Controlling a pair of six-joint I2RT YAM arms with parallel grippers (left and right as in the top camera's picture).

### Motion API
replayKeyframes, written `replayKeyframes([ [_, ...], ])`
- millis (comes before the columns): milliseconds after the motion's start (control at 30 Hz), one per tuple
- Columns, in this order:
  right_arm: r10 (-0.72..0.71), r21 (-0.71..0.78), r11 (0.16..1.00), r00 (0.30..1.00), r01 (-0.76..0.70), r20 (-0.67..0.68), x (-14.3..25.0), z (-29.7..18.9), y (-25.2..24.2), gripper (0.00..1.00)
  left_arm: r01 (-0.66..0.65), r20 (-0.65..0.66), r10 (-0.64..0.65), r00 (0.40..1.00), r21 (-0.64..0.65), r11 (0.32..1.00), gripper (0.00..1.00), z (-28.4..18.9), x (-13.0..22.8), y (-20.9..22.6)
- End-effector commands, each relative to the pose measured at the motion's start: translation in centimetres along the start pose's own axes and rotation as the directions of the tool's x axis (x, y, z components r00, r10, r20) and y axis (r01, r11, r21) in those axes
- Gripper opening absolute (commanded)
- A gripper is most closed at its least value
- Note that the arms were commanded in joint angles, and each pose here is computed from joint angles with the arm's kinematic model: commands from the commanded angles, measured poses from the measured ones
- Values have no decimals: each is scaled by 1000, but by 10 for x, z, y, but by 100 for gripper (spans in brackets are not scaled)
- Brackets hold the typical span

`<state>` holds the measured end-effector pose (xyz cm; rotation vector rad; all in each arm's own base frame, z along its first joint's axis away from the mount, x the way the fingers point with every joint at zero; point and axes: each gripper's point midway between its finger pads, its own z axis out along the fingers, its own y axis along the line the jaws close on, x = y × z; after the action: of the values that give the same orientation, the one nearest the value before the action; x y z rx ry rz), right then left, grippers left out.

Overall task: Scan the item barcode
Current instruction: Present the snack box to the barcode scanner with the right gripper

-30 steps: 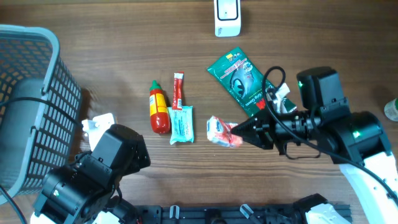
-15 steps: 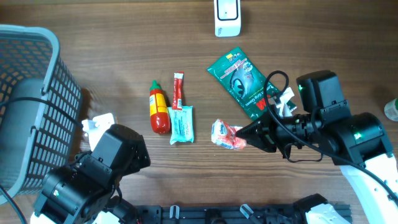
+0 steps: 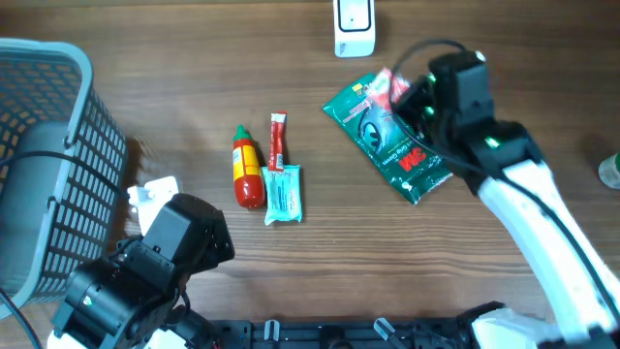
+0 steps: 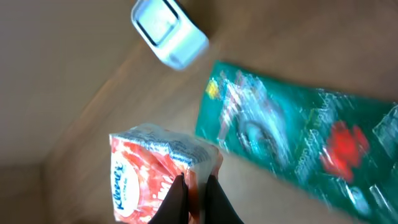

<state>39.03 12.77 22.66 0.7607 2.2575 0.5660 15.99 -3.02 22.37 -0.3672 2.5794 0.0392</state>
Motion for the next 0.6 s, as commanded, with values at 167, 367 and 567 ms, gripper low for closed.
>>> replayKeyframes([
  [167,-424,-90,879,856,467,296,-29,146,46,4,10,10,-10,1000,-6,1000,100,0,-1,1],
  [367,-521,-55,727,602,684,605,-47,194,67,5,10,10,-10,1000,-7,1000,100,0,-1,1],
  [567,-525,-8,720,552,694,648,-68,246,62,4,10,10,-10,1000,-7,1000,100,0,-1,1],
])
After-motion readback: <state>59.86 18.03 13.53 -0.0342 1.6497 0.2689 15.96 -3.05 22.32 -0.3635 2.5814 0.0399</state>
